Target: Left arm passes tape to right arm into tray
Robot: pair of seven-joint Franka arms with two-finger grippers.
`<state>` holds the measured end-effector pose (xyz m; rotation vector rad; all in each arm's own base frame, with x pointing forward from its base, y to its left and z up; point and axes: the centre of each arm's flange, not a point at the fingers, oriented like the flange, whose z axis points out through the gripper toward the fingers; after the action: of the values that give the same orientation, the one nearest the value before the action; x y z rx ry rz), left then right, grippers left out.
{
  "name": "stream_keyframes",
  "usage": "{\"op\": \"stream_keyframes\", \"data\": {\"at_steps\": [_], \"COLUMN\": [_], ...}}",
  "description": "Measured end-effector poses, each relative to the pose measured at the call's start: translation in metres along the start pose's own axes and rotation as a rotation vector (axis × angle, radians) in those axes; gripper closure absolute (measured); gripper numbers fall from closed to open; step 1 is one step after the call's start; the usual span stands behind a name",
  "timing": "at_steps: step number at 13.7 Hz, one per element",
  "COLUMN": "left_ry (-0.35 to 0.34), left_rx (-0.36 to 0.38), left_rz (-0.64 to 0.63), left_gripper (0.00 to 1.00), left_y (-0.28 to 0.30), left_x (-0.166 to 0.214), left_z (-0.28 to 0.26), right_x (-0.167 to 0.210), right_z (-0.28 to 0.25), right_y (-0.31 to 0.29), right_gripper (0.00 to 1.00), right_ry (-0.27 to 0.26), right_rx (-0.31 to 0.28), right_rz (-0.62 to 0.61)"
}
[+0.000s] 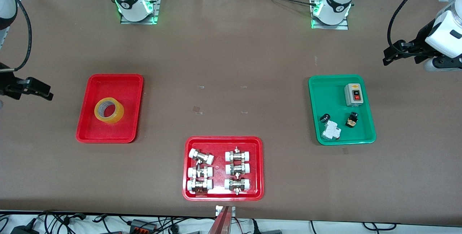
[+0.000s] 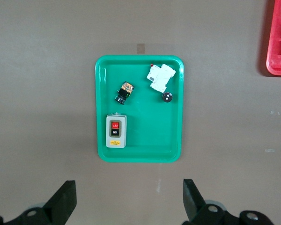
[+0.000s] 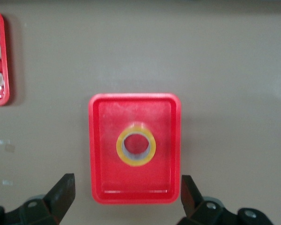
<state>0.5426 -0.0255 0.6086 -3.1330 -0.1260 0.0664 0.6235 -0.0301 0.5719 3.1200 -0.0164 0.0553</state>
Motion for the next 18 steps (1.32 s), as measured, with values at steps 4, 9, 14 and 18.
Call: {"op": "stream_keyframes", "data": {"at_steps": [4,9,14,18], "left_ry": [-0.001,0.005,0.008,0.007], "left_rx": [-0.005,-0.014,-0.014,-0.014], "left_rz": [-0.011,-0.021,-0.024,-0.026], "left_gripper": [0.0,0.0,0.0,0.0], "left_y": [0.001,0.0,0.0,0.0], "left_x": [0.0,0.001,0.002,0.002], "left_z": [0.0,0.002,0.001,0.002], "right_x": [-0.043,-0.061,-0.073,-0.076], "right_z": [0.008,0.02,0.006,0.004], "right_y": [-0.001,-0.002,-0.001,-0.002], "right_gripper": [0.0,0.0,0.0,0.0], "right_ry": [-0.044,-0.044,-0.058,-0.069], "right_rx": [0.006,0.008,0.009,0.01], "right_rz": [-0.002,-0.004,-0.002,-0.002]}}
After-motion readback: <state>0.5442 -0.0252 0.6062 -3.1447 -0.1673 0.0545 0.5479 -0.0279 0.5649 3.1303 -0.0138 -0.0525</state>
